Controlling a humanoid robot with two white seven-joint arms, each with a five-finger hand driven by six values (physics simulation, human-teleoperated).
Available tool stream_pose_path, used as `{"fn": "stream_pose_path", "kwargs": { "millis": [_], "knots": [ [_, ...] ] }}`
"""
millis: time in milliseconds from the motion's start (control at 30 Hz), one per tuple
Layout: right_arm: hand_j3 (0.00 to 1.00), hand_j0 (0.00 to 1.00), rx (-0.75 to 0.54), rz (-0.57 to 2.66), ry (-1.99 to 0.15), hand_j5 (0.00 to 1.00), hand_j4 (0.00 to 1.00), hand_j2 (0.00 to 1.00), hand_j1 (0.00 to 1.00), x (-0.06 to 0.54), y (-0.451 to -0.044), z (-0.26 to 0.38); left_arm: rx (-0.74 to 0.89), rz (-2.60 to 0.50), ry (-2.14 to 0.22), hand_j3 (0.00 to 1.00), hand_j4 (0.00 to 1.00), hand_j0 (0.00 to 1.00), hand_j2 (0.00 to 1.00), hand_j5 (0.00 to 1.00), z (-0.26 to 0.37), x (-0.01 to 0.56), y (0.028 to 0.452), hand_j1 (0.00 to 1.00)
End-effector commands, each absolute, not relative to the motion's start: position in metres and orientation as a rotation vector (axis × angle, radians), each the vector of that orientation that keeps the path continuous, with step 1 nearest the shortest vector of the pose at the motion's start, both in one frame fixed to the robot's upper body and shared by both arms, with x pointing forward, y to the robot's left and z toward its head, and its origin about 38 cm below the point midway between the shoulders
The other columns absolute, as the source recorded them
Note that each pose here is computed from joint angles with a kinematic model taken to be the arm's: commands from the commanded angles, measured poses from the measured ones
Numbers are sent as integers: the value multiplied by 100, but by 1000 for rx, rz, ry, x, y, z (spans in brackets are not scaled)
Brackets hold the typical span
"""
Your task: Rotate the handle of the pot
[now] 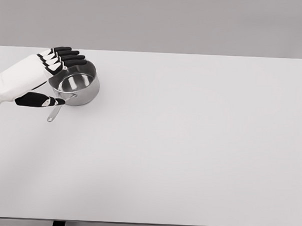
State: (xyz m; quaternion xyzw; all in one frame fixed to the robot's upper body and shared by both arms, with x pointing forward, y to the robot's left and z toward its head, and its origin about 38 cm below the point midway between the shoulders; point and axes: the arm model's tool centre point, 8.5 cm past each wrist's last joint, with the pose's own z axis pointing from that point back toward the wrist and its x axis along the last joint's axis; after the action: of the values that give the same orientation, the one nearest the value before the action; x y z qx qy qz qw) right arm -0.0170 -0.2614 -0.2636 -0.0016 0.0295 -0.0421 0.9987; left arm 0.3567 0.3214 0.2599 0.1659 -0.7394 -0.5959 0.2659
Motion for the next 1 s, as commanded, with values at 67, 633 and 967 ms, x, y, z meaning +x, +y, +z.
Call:
{"fn": "stream_pose_path", "kwargs": {
  "millis": [67, 633, 967],
  "knots": [
    [100, 100, 2, -85, 63, 100, 100, 100, 100, -19, -261, -264, 440, -1602, -1997, 100, 100, 100, 100, 100, 259, 356, 321, 100],
    [100, 100, 2, -85, 63, 100, 100, 100, 100, -19, -261, -264, 454, -1655, -1911, 100, 100, 100, 100, 100, 231, 352, 322, 100],
    [100, 100, 2, -85, 63, 100, 100, 100, 100, -19, -261, -264, 381, -1731, -1838, 100, 100, 100, 100, 100, 217, 355, 306, 100]
  ]
}}
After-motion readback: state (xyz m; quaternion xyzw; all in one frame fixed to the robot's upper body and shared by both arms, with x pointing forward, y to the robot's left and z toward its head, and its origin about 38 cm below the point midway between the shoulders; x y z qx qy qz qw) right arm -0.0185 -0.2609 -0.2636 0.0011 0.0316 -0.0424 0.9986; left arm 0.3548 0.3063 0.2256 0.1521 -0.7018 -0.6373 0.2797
